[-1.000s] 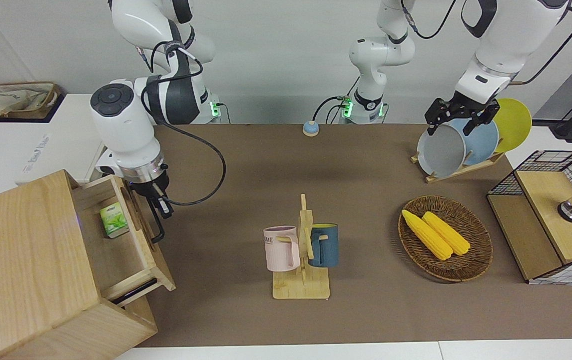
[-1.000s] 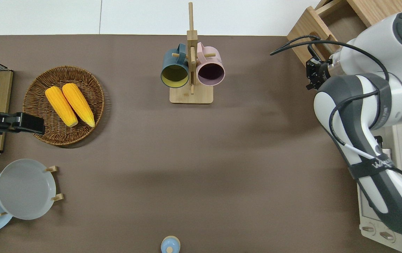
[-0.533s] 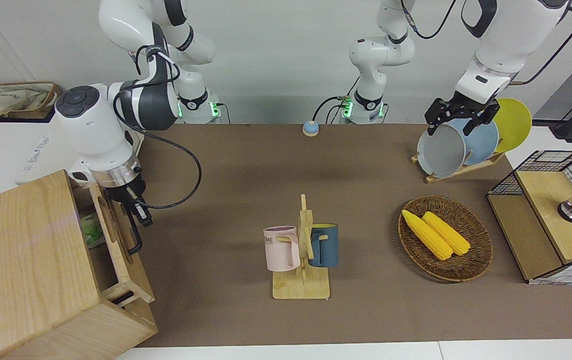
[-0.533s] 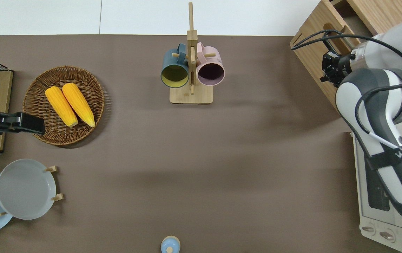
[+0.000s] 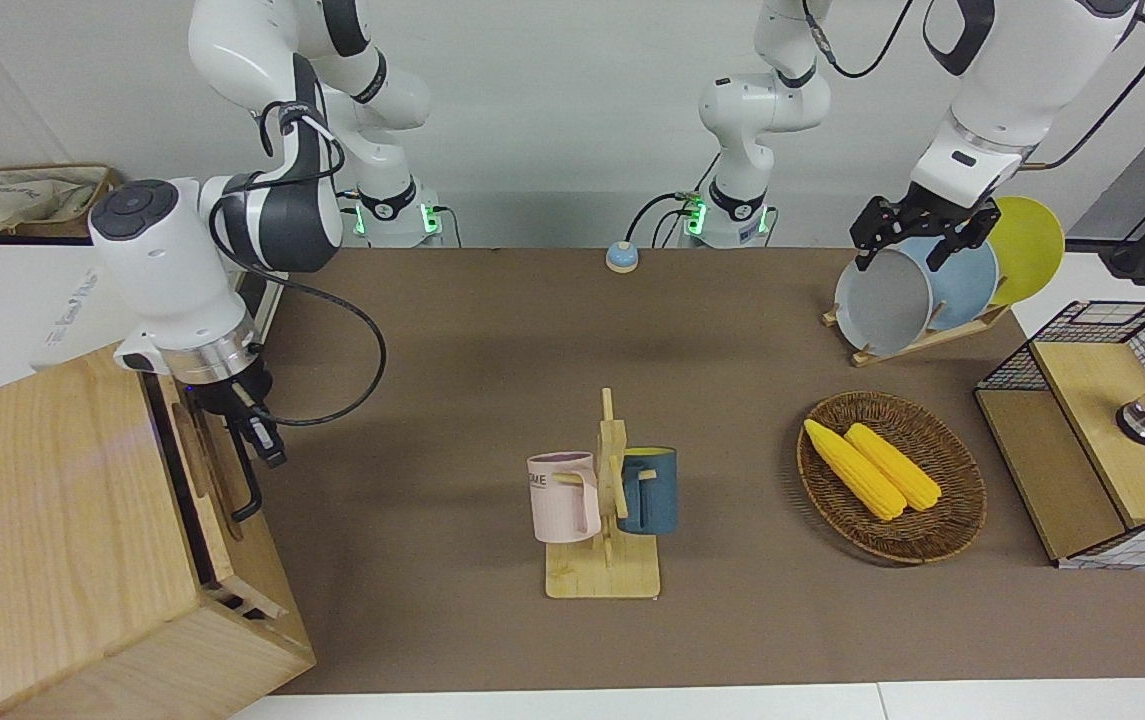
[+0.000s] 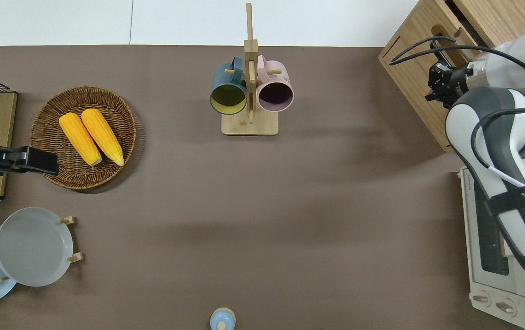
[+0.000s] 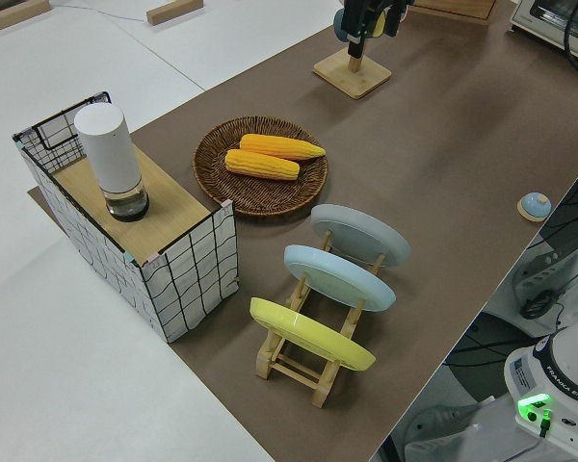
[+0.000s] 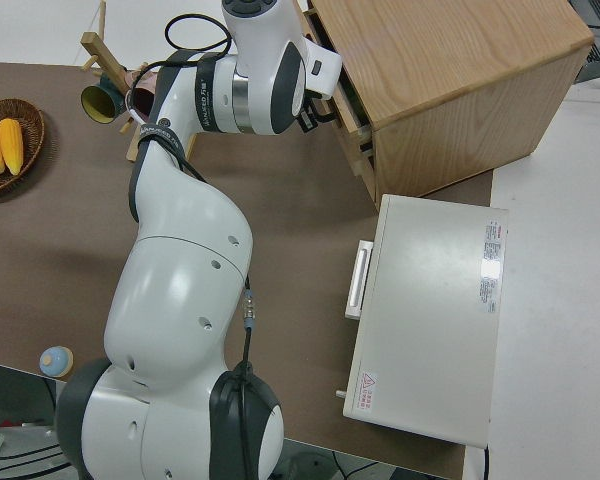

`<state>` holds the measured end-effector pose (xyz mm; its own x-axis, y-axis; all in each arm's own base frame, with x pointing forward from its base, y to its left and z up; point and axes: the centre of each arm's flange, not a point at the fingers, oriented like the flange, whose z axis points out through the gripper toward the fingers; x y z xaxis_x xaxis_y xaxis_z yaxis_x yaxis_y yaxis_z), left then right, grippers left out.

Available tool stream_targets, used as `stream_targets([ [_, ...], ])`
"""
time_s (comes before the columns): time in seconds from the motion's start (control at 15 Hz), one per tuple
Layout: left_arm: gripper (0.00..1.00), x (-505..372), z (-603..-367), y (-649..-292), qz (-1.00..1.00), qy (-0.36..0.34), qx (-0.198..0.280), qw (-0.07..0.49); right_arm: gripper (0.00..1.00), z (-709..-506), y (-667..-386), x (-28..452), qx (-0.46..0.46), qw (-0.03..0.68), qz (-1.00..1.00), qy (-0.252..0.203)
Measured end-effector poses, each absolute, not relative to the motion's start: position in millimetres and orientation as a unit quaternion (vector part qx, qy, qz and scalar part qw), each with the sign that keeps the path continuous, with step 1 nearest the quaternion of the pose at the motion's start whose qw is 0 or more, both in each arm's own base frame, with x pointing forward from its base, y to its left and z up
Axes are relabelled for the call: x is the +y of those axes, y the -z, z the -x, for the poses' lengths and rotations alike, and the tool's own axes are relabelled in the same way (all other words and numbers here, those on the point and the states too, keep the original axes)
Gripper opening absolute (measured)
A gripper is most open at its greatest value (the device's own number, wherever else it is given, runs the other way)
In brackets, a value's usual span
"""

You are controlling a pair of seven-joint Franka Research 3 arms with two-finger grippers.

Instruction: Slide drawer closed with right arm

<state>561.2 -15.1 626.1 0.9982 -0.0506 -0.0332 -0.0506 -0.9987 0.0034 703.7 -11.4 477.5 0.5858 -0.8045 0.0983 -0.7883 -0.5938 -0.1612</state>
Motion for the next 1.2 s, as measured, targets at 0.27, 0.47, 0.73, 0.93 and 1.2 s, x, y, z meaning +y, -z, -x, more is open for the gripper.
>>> stream_targets([
  [0.27,1.00,-15,-561,-626,-1.000,0.017,-0.025,0.001,0.01,-704,-477,-22,0.438,0.048,0.894,0.082],
  [0.47,1.00,-15,-561,-626,-1.000,0.017,-0.025,0.001,0.01,-704,-476,-22,0.431,0.048,0.897,0.082],
  [0.73,1.00,-15,-561,-626,-1.000,0.017,-0.025,0.001,0.01,-704,-476,-22,0.423,0.048,0.901,0.082],
  [0.93,1.00,-15,-561,-626,-1.000,0.017,-0.025,0.001,0.01,-704,-476,-21,0.418,0.048,0.903,0.082],
  [1.2,1.00,-15,-561,-626,-1.000,0.017,-0.025,0.001,0.01,-704,-476,13,0.392,0.051,0.915,0.078],
])
